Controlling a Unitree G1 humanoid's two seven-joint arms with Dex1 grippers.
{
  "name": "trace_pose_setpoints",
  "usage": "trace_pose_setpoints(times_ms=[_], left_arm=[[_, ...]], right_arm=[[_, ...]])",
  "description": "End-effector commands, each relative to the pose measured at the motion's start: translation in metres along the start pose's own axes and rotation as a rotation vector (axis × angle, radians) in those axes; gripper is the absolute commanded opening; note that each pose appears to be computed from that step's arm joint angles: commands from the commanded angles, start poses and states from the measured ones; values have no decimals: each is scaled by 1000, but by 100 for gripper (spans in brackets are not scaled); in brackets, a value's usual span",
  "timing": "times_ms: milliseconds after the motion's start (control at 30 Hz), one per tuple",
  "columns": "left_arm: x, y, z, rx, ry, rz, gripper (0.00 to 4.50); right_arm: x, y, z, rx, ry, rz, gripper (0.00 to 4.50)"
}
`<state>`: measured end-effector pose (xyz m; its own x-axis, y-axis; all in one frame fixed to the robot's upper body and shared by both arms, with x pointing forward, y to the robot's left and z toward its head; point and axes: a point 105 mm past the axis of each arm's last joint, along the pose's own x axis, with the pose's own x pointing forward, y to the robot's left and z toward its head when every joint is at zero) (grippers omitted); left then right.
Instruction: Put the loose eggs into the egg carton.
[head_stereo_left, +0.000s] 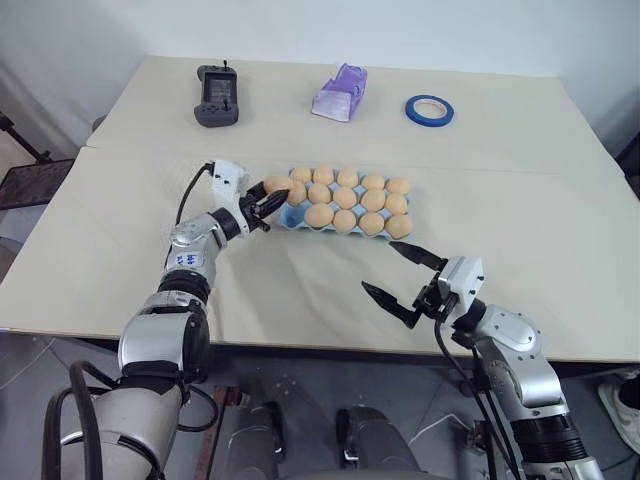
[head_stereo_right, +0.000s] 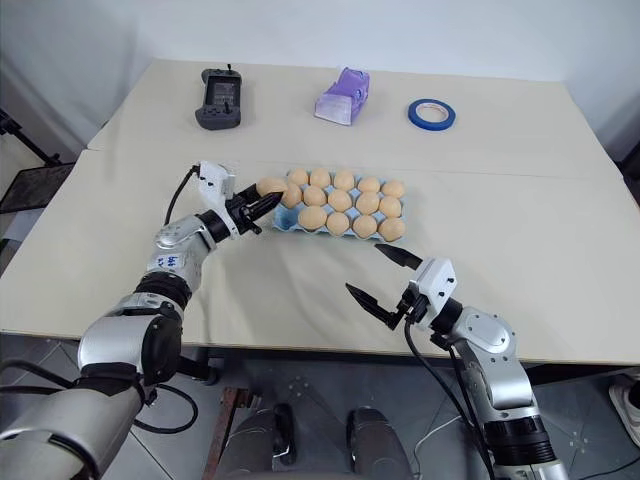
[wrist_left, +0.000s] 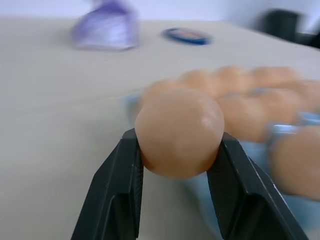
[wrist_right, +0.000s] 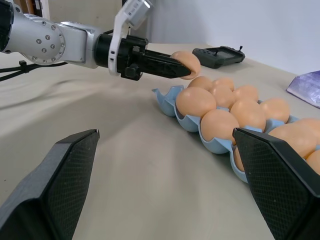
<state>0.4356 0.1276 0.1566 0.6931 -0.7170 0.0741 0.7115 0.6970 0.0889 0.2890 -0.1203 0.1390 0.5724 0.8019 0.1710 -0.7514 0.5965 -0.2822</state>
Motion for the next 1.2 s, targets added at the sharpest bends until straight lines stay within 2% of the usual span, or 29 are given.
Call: trace_pose_setpoints(times_ms=[33, 167, 400, 500, 700, 767, 933, 1067, 1200], left_arm=[[1, -7, 6, 54, -19, -61, 150], [-1, -9, 3, 47, -17, -67, 150], [-8, -13, 5, 66, -39, -110, 370], [-18, -9, 7, 100, -41, -117, 448], [-61, 7, 10, 171, -18, -109, 448], [-84, 12, 5, 196, 37, -118, 448], [-127, 2, 1, 266, 137, -166, 448], [-142, -8, 8, 302, 148, -151, 448], [-152, -22, 2, 279, 171, -135, 448]], right_arm=[[2, -3, 14, -46, -46, -6, 450], [2, -3, 14, -45, -48, -4, 450], [2, -1, 13, -40, -50, -4, 450], [3, 0, 13, -38, -51, -1, 450], [1, 0, 12, -36, -47, 4, 450], [-1, -2, 11, -39, -39, 7, 450], [-8, -10, 6, -48, 0, 20, 450], [-15, -16, -1, -44, 53, 74, 450], [-19, -25, -7, -52, 76, 85, 450]])
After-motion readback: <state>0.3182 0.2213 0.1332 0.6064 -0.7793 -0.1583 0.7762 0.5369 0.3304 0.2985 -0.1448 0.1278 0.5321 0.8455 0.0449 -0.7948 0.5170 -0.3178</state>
